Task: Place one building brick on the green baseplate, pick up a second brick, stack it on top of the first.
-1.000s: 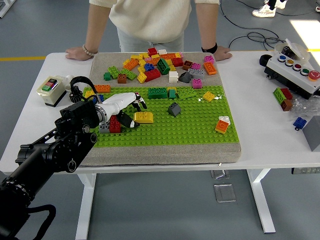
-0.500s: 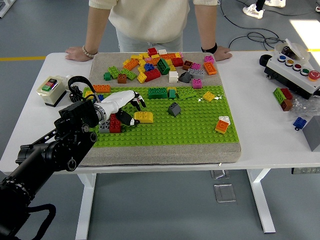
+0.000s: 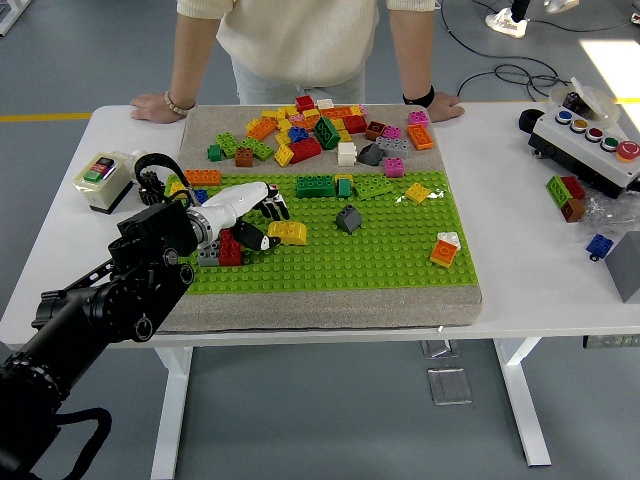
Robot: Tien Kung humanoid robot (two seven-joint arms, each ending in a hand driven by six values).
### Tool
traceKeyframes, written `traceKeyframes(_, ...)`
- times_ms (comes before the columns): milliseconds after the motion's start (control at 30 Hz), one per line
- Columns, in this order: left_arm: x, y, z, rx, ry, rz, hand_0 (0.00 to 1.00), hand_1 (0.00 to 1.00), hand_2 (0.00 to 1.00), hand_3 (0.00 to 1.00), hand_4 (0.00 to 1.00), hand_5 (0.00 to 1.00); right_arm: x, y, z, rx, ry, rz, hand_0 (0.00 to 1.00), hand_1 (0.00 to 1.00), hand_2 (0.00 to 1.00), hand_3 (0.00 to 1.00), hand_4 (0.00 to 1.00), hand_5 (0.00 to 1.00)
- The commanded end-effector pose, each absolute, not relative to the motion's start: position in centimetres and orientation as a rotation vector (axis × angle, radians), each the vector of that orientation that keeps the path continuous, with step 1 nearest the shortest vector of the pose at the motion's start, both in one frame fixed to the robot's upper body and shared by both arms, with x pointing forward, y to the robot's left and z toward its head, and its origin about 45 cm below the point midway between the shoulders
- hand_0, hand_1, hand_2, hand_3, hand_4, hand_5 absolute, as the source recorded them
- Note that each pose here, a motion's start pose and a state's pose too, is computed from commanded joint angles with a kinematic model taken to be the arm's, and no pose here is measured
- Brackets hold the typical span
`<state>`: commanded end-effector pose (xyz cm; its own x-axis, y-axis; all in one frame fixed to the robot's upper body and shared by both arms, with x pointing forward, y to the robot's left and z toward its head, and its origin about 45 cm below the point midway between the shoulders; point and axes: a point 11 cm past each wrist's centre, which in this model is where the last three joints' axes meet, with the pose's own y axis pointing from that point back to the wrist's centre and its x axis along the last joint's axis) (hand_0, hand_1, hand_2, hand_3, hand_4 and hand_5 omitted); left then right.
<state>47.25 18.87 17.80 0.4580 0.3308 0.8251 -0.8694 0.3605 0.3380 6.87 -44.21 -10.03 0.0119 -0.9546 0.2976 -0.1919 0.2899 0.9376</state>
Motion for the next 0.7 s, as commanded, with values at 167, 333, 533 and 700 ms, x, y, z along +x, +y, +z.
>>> traceKeyframes(167,47.2,18.8,17.9,0.873,-0.729,0.866,0.653,0.605,0.567,0.555,0.656,0.002,6.8,-44.2,-10.0,1.133,-1.442,-0.86,0.761,0.689,0.735,0.754,0.998,0.506)
traceKeyframes(333,47.1,18.7,17.9,0.868,-0.727,0.867,0.646,0.6,0.567,0.555,0.654,0.002,6.8,-44.2,-10.0,1.132,-1.442,-0.861,0.761,0.689,0.735,0.754,0.998,0.506)
traceKeyframes(533,47.1,18.6,18.2,0.857,-0.73,0.87,0.643,0.599,0.567,0.555,0.656,0.002,6.8,-44.2,-10.0,1.131,-1.445,-0.863,0.761,0.689,0.735,0.755,0.998,0.504)
traceKeyframes(700,47.1,18.2,18.8,0.838,-0.741,0.873,0.643,0.598,0.567,0.556,0.657,0.002,6.7,-44.3,-10.0,1.129,-1.446,-0.864,0.761,0.689,0.734,0.754,0.998,0.506)
